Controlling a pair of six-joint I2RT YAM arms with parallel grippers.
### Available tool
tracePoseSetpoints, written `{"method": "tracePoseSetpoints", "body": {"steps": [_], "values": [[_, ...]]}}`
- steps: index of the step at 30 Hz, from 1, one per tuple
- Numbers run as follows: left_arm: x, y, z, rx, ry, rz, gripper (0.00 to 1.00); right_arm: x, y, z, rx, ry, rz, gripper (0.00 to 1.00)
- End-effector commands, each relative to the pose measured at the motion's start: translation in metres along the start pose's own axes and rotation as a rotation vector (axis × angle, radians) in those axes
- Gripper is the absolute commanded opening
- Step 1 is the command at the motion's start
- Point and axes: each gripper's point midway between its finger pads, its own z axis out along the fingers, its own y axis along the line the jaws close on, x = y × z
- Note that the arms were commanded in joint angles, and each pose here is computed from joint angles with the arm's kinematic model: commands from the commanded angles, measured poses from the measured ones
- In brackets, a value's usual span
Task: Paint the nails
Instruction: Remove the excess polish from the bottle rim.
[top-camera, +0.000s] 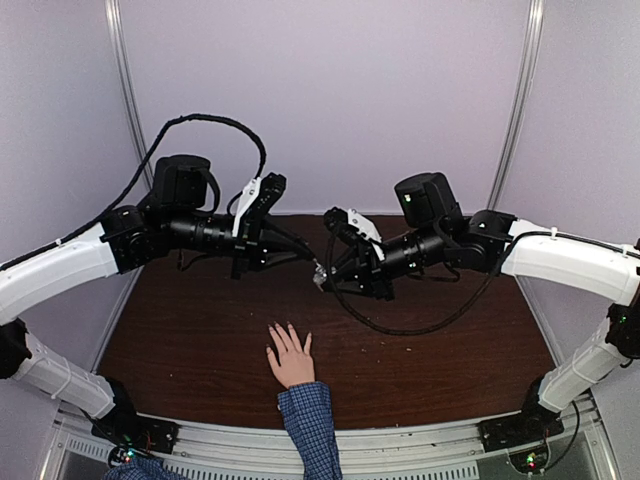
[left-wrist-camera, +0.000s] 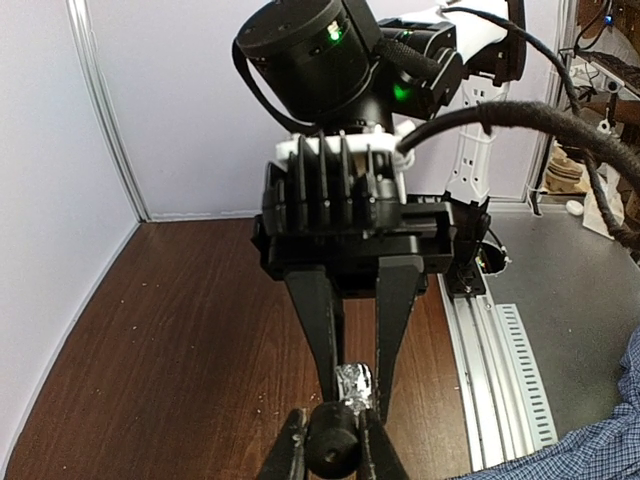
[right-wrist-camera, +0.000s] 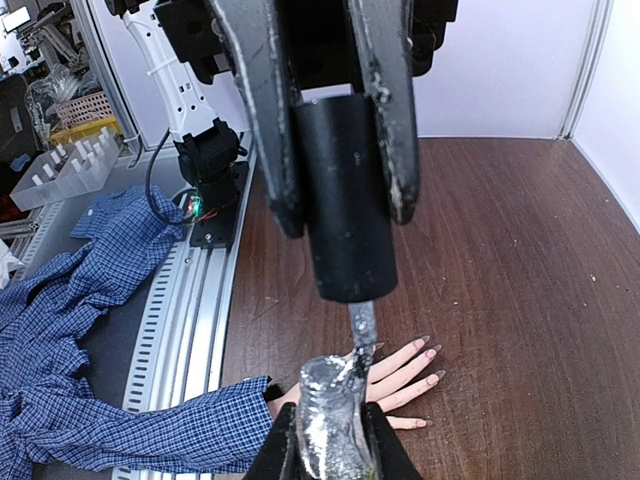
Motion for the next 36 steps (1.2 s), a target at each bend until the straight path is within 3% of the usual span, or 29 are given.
{"method": "tracePoseSetpoints", "body": {"steps": [1,36], "values": [[-0.013,0.001,-0.011,-0.025,-0.036,0.034,0.0,-0.008,0.001,-0.005,0.02,-0.025,-0.016,0.0],[-0.008,-0.008,-0.006,0.039,-0.024,0.043,0.0,-0.018,0.001,-0.007,-0.019,-0.067,0.005,0.0]]}}
